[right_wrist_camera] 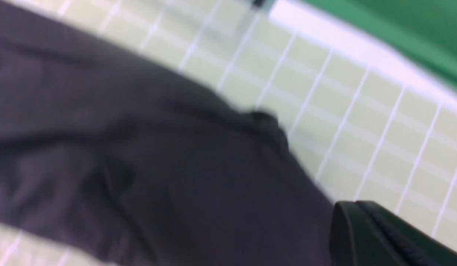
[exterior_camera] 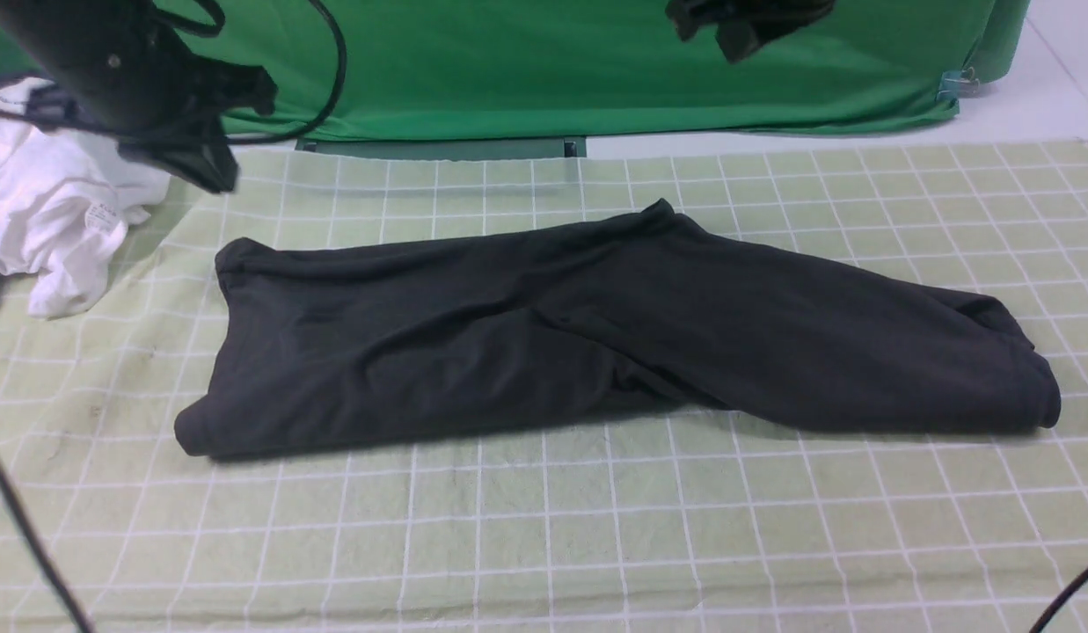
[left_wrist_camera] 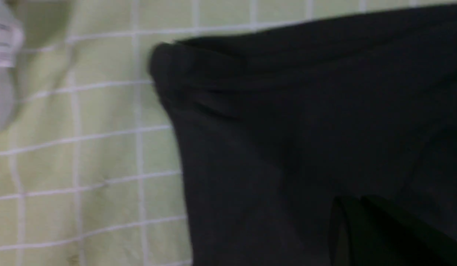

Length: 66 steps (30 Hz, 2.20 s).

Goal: Fold a long-sleeved shirt over a green coffee tablecloth.
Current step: 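Pull the folded dark garment lengthwise by its ends to straighten it flat on the table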

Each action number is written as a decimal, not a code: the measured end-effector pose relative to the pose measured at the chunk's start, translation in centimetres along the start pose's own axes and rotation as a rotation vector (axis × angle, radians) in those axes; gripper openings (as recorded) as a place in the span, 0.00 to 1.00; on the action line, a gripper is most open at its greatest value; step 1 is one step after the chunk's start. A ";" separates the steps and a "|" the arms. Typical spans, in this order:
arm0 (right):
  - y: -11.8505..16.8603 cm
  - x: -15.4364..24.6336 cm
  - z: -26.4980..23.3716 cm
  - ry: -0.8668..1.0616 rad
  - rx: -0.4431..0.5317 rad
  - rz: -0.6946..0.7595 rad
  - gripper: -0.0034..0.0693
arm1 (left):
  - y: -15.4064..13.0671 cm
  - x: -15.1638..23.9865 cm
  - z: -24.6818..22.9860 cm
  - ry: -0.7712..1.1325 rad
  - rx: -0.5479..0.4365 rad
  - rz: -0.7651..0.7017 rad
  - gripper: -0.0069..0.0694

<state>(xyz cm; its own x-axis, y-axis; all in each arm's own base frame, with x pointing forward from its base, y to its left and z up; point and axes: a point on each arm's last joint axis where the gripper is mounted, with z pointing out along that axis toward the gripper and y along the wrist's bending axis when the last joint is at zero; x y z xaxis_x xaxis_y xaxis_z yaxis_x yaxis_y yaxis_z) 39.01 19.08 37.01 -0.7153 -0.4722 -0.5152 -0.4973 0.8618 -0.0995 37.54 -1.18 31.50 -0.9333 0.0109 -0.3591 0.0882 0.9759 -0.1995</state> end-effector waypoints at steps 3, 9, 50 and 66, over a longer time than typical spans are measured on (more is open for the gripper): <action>0.2 2.7 -1.4 0.064 -0.007 -0.002 0.04 | -1.6 3.0 0.7 0.015 0.049 0.030 0.10; 0.0 8.6 -3.1 0.187 -0.015 0.012 0.04 | -2.4 8.0 4.5 0.053 0.040 0.070 0.10; -15.1 15.8 16.0 0.412 -0.104 0.344 0.30 | 1.8 11.1 12.7 0.162 -0.254 -0.002 0.10; -16.5 13.9 12.3 0.397 -0.030 0.233 0.07 | 1.8 11.0 12.7 0.158 -0.255 0.013 0.10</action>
<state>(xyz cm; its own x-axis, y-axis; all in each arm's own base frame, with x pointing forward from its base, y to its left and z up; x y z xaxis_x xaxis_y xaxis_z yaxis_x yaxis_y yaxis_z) 43.32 0.53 20.96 -0.9395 -0.3059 -0.1543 -0.3107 0.9505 0.0080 31.82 -2.08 15.60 -0.9771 0.0384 -0.2094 0.0293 0.9985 0.0466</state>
